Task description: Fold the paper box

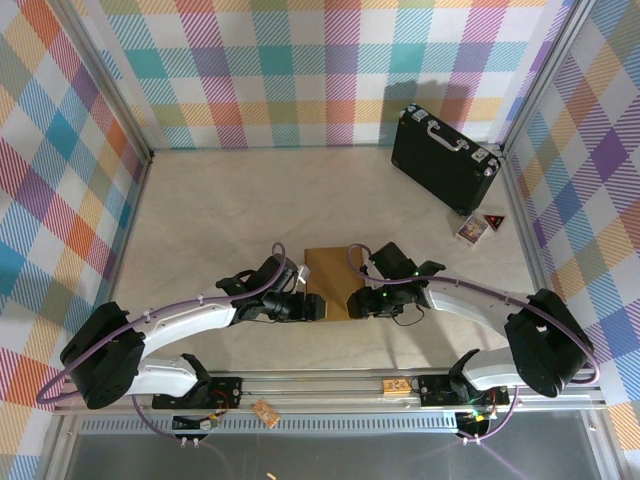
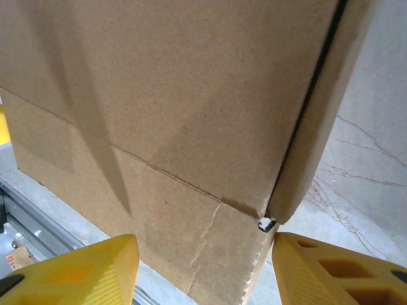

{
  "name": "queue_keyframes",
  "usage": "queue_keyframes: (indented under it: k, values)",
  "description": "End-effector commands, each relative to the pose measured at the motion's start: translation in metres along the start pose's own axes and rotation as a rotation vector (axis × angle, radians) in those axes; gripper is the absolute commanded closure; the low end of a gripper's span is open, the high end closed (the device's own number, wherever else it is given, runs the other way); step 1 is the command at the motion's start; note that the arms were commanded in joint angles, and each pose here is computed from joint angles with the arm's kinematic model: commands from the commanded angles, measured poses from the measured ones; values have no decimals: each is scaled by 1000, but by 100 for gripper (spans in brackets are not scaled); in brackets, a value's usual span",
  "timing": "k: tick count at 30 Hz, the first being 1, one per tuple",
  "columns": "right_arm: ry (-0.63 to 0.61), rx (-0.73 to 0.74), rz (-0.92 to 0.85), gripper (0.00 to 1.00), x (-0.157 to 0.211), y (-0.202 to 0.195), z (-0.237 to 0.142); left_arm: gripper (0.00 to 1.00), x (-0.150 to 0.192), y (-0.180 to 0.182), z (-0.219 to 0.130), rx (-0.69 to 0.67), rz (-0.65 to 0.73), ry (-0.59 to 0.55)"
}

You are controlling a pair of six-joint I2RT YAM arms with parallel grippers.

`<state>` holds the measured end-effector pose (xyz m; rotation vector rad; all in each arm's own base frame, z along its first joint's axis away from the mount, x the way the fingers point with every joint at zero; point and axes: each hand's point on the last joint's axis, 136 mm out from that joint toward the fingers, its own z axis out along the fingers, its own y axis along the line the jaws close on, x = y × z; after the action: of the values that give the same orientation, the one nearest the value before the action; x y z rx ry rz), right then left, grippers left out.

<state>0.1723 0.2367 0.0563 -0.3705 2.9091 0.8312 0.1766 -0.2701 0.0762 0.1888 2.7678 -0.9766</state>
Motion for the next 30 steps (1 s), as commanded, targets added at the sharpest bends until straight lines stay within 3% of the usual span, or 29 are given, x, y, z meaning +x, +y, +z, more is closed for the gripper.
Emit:
queue_keyframes:
  k: [1,7,14,30]
  values:
    - [7,-39,-6,42,-2,11,-1,34,5,-12,-1,60,11,9]
    - [4,-30,-17,42,0,9,-3,33,4,-6,-7,21,18,-8]
    - [8,-13,-21,45,1,5,-1,30,0,25,-20,-157,16,-63]
    - [14,-18,-13,44,-1,5,4,34,3,4,15,-16,-3,13]
